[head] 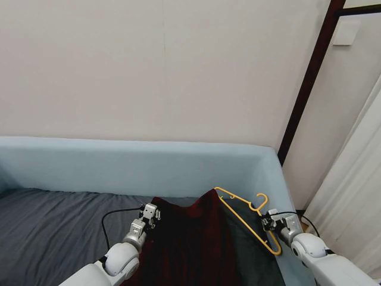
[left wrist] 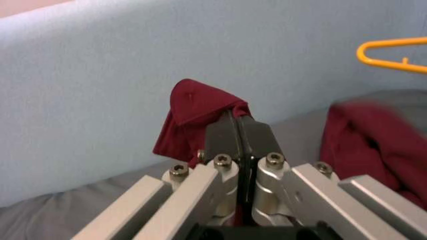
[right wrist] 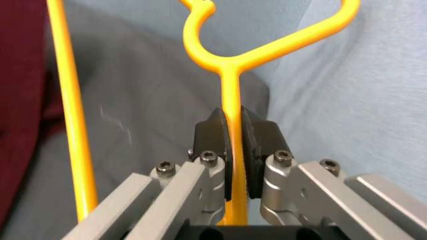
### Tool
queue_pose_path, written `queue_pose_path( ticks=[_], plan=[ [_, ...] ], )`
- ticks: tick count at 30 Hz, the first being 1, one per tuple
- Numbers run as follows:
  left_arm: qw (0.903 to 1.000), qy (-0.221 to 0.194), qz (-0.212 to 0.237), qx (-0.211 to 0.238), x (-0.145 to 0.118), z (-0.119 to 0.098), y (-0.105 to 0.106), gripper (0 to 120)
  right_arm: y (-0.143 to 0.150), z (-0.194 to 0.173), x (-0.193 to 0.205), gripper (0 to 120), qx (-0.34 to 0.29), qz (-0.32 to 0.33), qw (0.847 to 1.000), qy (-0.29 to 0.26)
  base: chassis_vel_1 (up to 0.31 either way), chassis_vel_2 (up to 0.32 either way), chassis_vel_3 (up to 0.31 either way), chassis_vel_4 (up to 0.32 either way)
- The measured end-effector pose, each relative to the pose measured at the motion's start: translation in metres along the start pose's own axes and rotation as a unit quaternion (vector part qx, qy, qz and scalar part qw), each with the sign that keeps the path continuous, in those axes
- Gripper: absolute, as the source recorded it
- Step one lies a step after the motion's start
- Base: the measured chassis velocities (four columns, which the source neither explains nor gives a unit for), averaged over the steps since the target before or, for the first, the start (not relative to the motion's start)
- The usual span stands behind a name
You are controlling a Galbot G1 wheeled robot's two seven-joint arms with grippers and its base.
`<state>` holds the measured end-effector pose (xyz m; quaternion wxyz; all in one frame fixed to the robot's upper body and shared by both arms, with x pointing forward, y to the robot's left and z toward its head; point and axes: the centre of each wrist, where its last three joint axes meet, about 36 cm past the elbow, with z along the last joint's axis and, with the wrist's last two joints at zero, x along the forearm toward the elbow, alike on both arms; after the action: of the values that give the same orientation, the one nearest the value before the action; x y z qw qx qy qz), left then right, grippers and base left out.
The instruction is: Pick up the clothes from the sofa and hang them on the clothes hanger.
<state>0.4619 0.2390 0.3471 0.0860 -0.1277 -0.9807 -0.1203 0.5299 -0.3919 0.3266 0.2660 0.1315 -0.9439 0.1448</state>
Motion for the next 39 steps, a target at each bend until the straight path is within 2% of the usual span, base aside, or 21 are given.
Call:
queue_pose_path(
  ticks=[2,5,10,14,15,18,19,23,26,29,31,33,39],
  plan=[
    [1.0,-0.002,-0.002,0.0,0.001,-0.001,0.002,0,-0.003,0.004,0.007,4,0.026,-0.001,1.0,0.006,0.0,0.0,0.0,0.0],
    [1.0,-0.003,-0.004,0.0,0.002,-0.002,0.004,0,-0.001,0.005,0.013,4,0.032,0.002,0.999,0.004,0.0,0.0,0.0,0.0],
    [1.0,-0.009,-0.004,-0.001,0.001,-0.007,0.006,0,0.003,-0.015,0.031,4,0.046,0.019,0.998,-0.037,0.0,0.0,0.0,0.0],
    [0.9999,-0.016,-0.001,-0.002,0.0,-0.016,0.009,0,0.03,-0.025,0.057,4,0.111,0.015,0.99,-0.09,0.0,0.0,0.0,0.0],
    [0.9999,-0.016,-0.001,-0.002,0.0,-0.016,0.009,0,0.03,-0.025,0.057,4,0.111,0.015,0.99,-0.09,0.0,0.0,0.0,0.0],
    [0.9997,-0.024,0.002,-0.005,-0.001,-0.023,0.012,0,0.048,-0.02,0.071,4,0.176,0.026,0.974,-0.14,0.0,0.0,0.0,0.0],
    [0.9997,-0.024,0.002,-0.005,-0.001,-0.023,0.012,0,0.048,-0.02,0.071,4,0.176,0.026,0.974,-0.14,0.0,0.0,0.0,0.0],
    [0.9992,-0.038,0.01,-0.009,0.007,-0.044,0.019,0,0.065,-0.014,0.087,4,0.213,0.044,0.958,-0.187,0.0,0.0,0.0,0.0],
    [0.9989,-0.045,0.01,-0.014,0.011,-0.051,0.025,0,0.073,-0.009,0.095,4,0.231,0.04,0.951,-0.2,0.0,0.0,0.0,0.0],
    [0.9984,-0.052,0.011,-0.021,0.019,-0.064,0.034,0,0.086,0.0,0.108,4,0.272,0.026,0.936,-0.224,0.0,0.0,0.0,0.0],
    [0.9982,-0.054,0.013,-0.022,0.022,-0.068,0.036,0,0.092,0.004,0.112,4,0.282,0.019,0.931,-0.23,0.0,0.0,0.0,0.0],
    [0.9978,-0.054,0.026,-0.028,0.037,-0.076,0.032,0,0.113,0.01,0.123,4,0.297,0.0,0.924,-0.242,0.0,0.0,0.0,0.0],
    [0.9975,-0.052,0.038,-0.028,0.043,-0.077,0.023,0,0.13,0.011,0.125,4,0.296,-0.011,0.921,-0.252,0.0,0.0,0.0,0.0]
  ],
)
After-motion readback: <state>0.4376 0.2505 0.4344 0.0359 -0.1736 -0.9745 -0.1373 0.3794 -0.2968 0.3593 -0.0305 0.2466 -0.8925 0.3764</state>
